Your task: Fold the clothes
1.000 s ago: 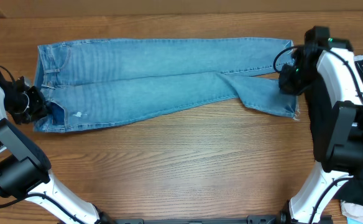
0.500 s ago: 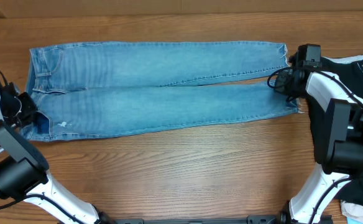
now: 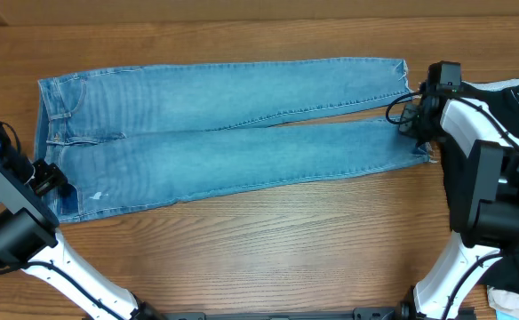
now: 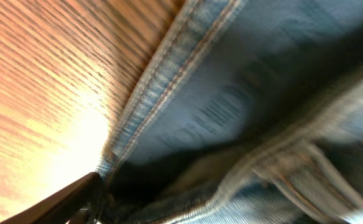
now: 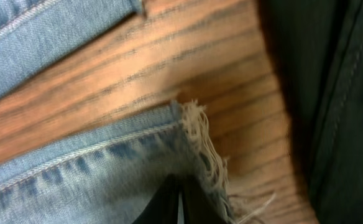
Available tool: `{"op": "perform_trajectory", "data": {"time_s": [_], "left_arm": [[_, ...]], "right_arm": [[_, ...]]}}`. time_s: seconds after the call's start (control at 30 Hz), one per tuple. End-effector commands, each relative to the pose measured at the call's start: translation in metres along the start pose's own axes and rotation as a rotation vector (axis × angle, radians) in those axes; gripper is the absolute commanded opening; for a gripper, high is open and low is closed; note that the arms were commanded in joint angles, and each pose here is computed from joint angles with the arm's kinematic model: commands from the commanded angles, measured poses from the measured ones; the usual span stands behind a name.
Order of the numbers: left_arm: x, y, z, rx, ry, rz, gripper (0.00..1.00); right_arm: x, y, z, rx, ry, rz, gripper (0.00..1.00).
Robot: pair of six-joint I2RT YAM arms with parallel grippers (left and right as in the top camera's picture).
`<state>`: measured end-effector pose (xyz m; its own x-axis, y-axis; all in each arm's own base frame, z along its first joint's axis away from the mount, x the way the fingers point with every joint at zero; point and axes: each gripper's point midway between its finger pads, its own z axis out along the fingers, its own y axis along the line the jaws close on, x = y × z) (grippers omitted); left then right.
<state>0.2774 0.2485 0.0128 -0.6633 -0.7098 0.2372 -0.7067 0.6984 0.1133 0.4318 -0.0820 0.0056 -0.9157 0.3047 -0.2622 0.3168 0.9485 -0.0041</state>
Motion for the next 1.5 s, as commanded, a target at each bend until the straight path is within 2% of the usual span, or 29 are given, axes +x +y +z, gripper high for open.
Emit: {"op": "perform_trajectory", "data": {"time_s": [0.0, 0.13, 0.2, 0.23, 0.27, 0.3, 0.33, 0.5, 0.6, 0.7, 1.0, 1.1, 1.23, 1.47], "left_arm": [[-0.019, -0.025, -0.079, 0.154, -0.202, -0.02, 0.85], [-0.018, -0.068, -0.155, 0.316, -0.397, 0.064, 0.85], [-0.017, -0.087, -0.166, 0.321, -0.442, 0.113, 0.77], [-0.018, -0.097, -0.166, 0.322, -0.449, 0.135, 0.66], [-0.02, -0.108, -0.163, 0.322, -0.456, 0.16, 0.5], [-0.022, -0.119, -0.158, 0.321, -0.457, 0.183, 0.23], [-0.024, -0.127, -0.153, 0.319, -0.454, 0.198, 0.04], [-0.037, -0.168, -0.109, 0.298, -0.404, 0.293, 0.04], [-0.042, -0.175, -0.09, 0.289, -0.374, 0.3, 0.04], [-0.049, -0.167, -0.064, 0.219, -0.338, 0.303, 0.04], [-0.067, -0.162, 0.0, 0.124, -0.267, 0.298, 0.04], [-0.074, -0.166, 0.023, 0.118, -0.251, 0.313, 0.04], [-0.099, -0.177, 0.021, 0.135, -0.361, 0.363, 0.04], [-0.124, -0.194, 0.006, 0.173, -0.493, 0.402, 0.04]], "right_arm": [[-0.035, 0.026, -0.057, -0.168, -0.079, 0.005, 0.31], [-0.025, 0.057, -0.091, -0.345, -0.028, -0.007, 0.33], [-0.009, 0.07, -0.091, -0.385, 0.029, -0.02, 0.24], [-0.003, 0.076, -0.092, -0.386, 0.049, -0.032, 0.11], [0.001, 0.082, -0.092, -0.388, 0.061, -0.045, 0.04], [0.006, 0.091, -0.093, -0.392, 0.072, -0.067, 0.04], [0.01, 0.101, -0.094, -0.397, 0.078, -0.096, 0.04], [0.044, 0.162, -0.083, -0.423, 0.142, -0.265, 0.04], [0.071, 0.194, -0.066, -0.43, 0.194, -0.397, 0.04], [0.085, 0.207, -0.045, -0.395, 0.214, -0.452, 0.04], [0.105, 0.197, -0.005, -0.305, 0.303, -0.463, 0.04], [0.112, 0.176, 0.003, -0.196, 0.344, -0.461, 0.04], [0.126, 0.154, -0.002, -0.108, 0.425, -0.431, 0.04], [0.121, 0.155, -0.009, -0.098, 0.41, -0.37, 0.04]]}}
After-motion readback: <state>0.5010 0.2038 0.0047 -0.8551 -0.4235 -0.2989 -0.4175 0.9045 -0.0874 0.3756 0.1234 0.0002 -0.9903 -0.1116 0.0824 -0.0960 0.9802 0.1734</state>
